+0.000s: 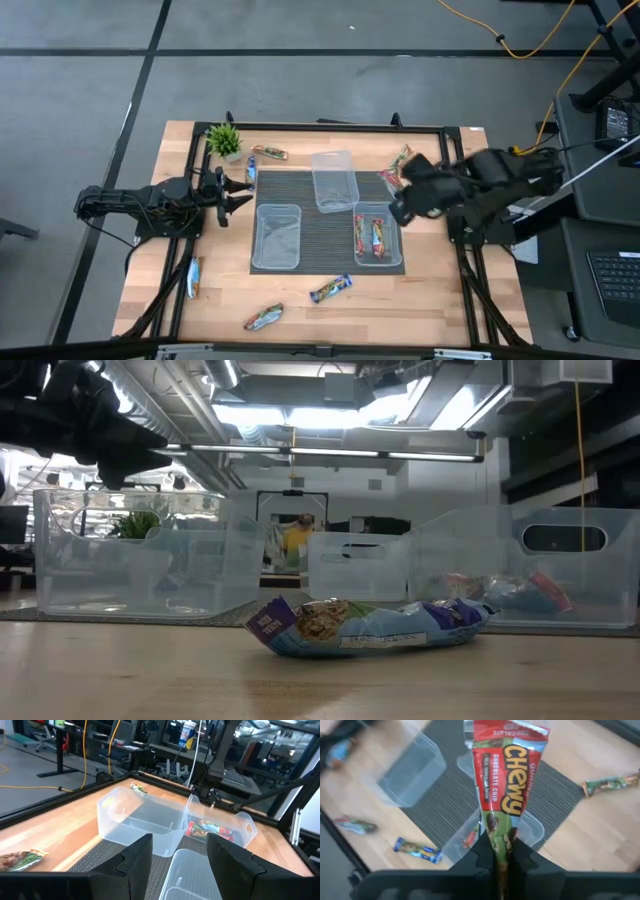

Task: Pick and place Granola Bars by type
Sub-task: Put the red granola bar into the bottom right transparent bin

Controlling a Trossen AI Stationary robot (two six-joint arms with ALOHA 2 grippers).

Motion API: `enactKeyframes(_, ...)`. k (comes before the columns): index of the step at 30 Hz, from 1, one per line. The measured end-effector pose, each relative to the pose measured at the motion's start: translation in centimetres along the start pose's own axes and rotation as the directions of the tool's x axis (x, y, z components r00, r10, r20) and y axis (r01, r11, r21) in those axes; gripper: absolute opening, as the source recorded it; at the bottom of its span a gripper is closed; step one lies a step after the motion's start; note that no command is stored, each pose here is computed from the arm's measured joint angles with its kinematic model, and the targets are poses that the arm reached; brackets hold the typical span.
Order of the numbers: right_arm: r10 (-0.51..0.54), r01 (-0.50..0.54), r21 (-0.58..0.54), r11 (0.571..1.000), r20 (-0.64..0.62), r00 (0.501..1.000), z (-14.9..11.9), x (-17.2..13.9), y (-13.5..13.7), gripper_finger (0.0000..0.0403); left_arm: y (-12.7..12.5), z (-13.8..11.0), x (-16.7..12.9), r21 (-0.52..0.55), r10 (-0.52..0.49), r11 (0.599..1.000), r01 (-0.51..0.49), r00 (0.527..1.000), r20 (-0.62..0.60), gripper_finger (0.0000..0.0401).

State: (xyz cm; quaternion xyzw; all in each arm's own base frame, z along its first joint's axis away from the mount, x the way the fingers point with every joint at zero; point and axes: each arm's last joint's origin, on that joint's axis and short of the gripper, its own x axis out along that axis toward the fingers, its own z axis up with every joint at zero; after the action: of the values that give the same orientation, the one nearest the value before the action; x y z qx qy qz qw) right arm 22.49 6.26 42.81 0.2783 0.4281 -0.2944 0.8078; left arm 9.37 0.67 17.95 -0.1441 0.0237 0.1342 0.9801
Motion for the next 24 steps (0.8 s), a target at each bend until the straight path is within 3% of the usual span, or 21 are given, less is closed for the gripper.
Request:
enactKeyframes(7,-0.086,0.086,-0.003,0.996,-0.085,0.993,0.2,3.5,1.9,0.0034,0.0,-0.1,0.0,0.006,-0.018,1.000,0.018,1.000,-0.017,0.0180)
enactKeyframes(14,-0.319,0.305,-0.094,0.948,-0.261,0.911,-3.2,12.5,2.9,0.0030,-0.1,-0.3,0.0,0.033,-0.063,0.997,0.065,0.997,-0.043,0.0180)
enactKeyframes(19,-0.238,0.243,-0.009,0.970,-0.251,0.938,-4.3,16.8,2.9,0.0018,-0.2,-0.3,0.0,0.048,-0.074,0.996,0.077,0.996,-0.052,0.0180)
enactKeyframes(24,-0.216,0.237,0.037,0.971,-0.301,0.929,-4.8,19.3,1.7,0.0044,-0.2,-0.4,0.0,0.061,-0.076,0.995,0.079,0.996,-0.057,0.0180)
